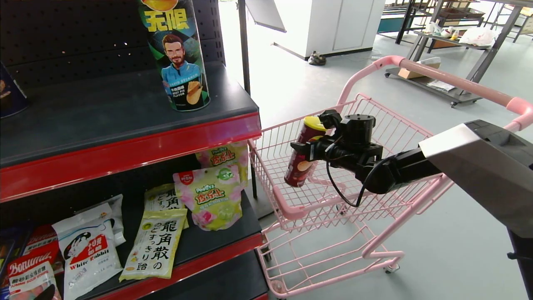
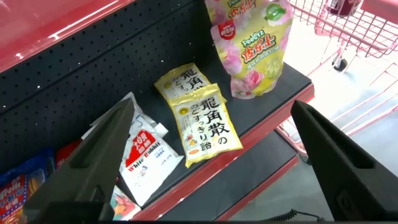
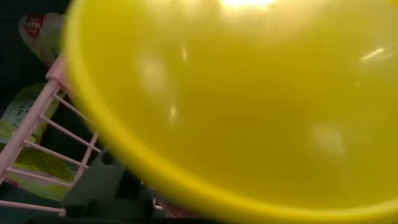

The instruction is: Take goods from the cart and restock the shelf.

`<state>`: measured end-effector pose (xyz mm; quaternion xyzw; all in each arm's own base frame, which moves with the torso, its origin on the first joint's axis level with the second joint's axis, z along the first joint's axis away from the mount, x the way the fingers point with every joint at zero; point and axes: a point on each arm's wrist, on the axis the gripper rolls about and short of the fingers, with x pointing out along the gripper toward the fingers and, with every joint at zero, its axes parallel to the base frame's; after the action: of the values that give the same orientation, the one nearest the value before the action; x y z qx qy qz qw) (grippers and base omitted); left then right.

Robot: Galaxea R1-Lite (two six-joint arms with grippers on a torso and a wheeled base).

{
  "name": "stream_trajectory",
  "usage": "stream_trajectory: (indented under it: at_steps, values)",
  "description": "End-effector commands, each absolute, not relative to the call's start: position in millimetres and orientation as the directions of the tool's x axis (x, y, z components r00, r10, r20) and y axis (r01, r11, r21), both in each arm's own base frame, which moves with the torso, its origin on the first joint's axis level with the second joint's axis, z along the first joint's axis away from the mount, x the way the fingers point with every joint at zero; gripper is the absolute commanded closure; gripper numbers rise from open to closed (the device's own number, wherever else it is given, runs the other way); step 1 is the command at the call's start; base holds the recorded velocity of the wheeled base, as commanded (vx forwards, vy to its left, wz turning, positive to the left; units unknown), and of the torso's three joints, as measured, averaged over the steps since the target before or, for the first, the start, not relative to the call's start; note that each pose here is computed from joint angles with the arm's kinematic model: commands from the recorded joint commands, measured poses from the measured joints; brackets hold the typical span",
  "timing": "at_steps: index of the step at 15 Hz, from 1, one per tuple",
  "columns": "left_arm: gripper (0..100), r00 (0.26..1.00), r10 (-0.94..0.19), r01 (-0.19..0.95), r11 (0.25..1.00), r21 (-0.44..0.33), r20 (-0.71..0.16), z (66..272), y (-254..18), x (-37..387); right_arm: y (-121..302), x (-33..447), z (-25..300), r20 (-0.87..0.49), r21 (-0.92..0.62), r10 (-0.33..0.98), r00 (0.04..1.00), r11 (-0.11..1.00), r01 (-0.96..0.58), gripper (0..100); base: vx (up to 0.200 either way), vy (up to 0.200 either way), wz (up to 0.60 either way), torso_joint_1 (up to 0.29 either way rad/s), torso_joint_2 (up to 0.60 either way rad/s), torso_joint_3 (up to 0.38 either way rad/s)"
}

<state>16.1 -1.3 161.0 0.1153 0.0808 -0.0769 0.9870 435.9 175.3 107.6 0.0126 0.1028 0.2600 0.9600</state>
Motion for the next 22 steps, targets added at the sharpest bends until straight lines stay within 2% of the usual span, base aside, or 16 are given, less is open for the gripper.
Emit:
stream_trajectory:
  at_steps: [1,3,8,10,11,13,16,19,20,22]
  values:
    - [0,0.975,-0.133,0.17,0.962,0.215,-0.177,161.2,-1.3,16.1,176.8,436.4,106.8,-0.19,0.077,0.505,0.842,0.863,-0.5,100,0.0,0.0,0.0,0.0,0.0,0.0]
    - [0,0.976,-0.133,0.169,0.962,0.215,-0.172,161.4,-1.2,15.6,174.8,430.2,119.5,-0.171,0.069,0.497,0.851,0.868,-0.493,100,0.0,0.0,0.0,0.0,0.0,0.0]
    - [0,0.975,-0.141,0.176,0.961,0.214,-0.169,160.6,-1.1,14.8,147.9,346.1,237.2,-0.04,-0.013,0.507,0.861,0.861,-0.508,100,0.0,0.0,0.0,0.0,0.0,0.0]
    - [0,0.975,-0.143,0.177,0.961,0.213,-0.168,161.1,-1.1,14.7,136.6,320.7,263.6,0.008,-0.032,0.501,0.865,0.865,-0.5,100,0.0,0.0,0.0,0.0,0.0,0.0]
    - [0,0.977,-0.138,0.172,0.962,0.213,-0.165,161.5,-0.9,14.4,122.1,288.9,280.8,0.026,-0.054,0.454,0.891,0.89,-0.452,100,0.0,0.0,0.0,0.0,0.0,0.0]
    - [0,0.977,-0.134,0.168,0.961,0.218,-0.163,160.9,-0.6,13.5,100.3,242.7,287.9,0.005,-0.097,0.39,0.921,0.917,-0.388,100,0.0,0.0,0.0,0.0,0.0,0.0]
    - [0,0.975,-0.136,0.174,0.96,0.221,-0.175,158.2,-0.7,13.7,64.6,162.0,281.2,-0.07,-0.131,0.333,0.94,0.931,-0.34,100,0.0,0.0,0.0,0.0,0.0,0.0]
    - [0,0.976,-0.141,0.176,0.96,0.218,-0.165,155.8,0.0,10.9,39.2,109.3,261.5,-0.091,-0.14,0.249,0.964,0.955,-0.26,100,0.0,0.0,0.0,0.0,0.0,0.0]
    - [0,0.977,-0.142,0.175,0.96,0.217,-0.162,152.6,0.5,9.3,25.1,81.5,245.6,-0.116,-0.144,0.208,0.971,0.964,-0.224,100,0.0,0.0,0.0,0.0,0.0,0.0]
    - [0,0.978,-0.142,0.174,0.961,0.217,-0.156,149.1,1.2,6.8,12.9,56.1,227.8,-0.152,-0.162,0.15,0.977,0.971,-0.174,100,0.0,0.0,0.0,0.0,0.0,0.0]
